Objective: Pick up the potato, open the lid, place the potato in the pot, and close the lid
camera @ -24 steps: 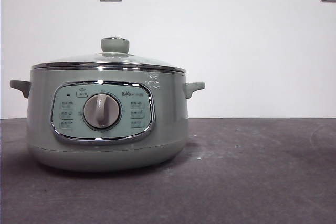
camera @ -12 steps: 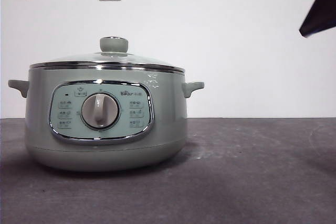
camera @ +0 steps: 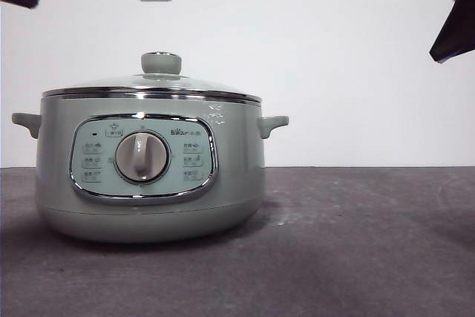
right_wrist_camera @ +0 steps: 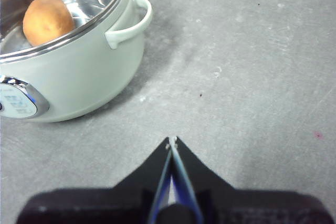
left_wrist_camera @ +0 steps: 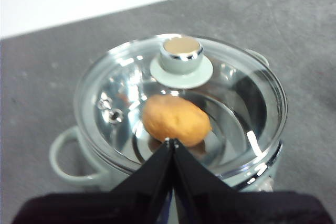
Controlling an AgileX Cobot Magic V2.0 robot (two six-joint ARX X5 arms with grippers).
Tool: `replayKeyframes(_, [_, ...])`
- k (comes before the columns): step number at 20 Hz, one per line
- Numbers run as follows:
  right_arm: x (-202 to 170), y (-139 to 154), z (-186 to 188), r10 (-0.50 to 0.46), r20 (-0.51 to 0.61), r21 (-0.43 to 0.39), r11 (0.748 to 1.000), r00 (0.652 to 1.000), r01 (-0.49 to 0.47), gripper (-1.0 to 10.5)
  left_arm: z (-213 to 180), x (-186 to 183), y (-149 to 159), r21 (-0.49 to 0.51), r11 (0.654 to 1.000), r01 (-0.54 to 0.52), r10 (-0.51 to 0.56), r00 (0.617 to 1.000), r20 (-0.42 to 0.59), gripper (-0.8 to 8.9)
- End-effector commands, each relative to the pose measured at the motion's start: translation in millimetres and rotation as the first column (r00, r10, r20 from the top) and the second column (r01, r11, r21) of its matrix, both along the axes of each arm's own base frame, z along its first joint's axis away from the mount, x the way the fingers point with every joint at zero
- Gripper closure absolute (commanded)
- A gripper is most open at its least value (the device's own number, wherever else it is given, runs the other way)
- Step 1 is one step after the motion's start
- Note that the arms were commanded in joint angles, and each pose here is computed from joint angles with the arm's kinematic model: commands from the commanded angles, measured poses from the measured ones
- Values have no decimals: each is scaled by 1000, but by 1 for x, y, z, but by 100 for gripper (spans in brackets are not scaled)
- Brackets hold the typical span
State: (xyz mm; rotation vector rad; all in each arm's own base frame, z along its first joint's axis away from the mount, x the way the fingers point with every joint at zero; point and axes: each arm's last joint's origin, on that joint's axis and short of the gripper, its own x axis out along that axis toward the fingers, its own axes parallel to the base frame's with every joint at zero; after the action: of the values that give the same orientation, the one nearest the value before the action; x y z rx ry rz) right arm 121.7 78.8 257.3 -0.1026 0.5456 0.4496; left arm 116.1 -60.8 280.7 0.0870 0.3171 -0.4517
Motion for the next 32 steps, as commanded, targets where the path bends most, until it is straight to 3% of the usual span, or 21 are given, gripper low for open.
replayKeyframes(1, [0,0,-2,-8,-4,5,1000,1000,8,946,2,-9,9,38,999,-17,15,999,47,817])
replayKeyframes(5, [0,0,-2,-7,-4,5,1000,1000,7,945,-12,-21,27,35,993,-115,111,989,96,817])
replayKeyframes(10, [0,0,-2,-8,-4,5,1000,1000,8,946,-63,-23,42,-40,968,-247,249,945,211,817])
replayKeyframes(15, [0,0,-2,-7,-4,5,1000,1000,7,946,-114,-19,49,-80,940,-332,341,921,189,817])
replayKeyframes(19, [0,0,-2,-8,-4,5,1000,1000,8,946,-131,-19,51,-63,933,-354,359,920,156,817])
replayKeyframes(32, [0,0,-2,-7,-4,5,1000,1000,7,946,-134,-21,52,-61,936,-346,351,928,127,817])
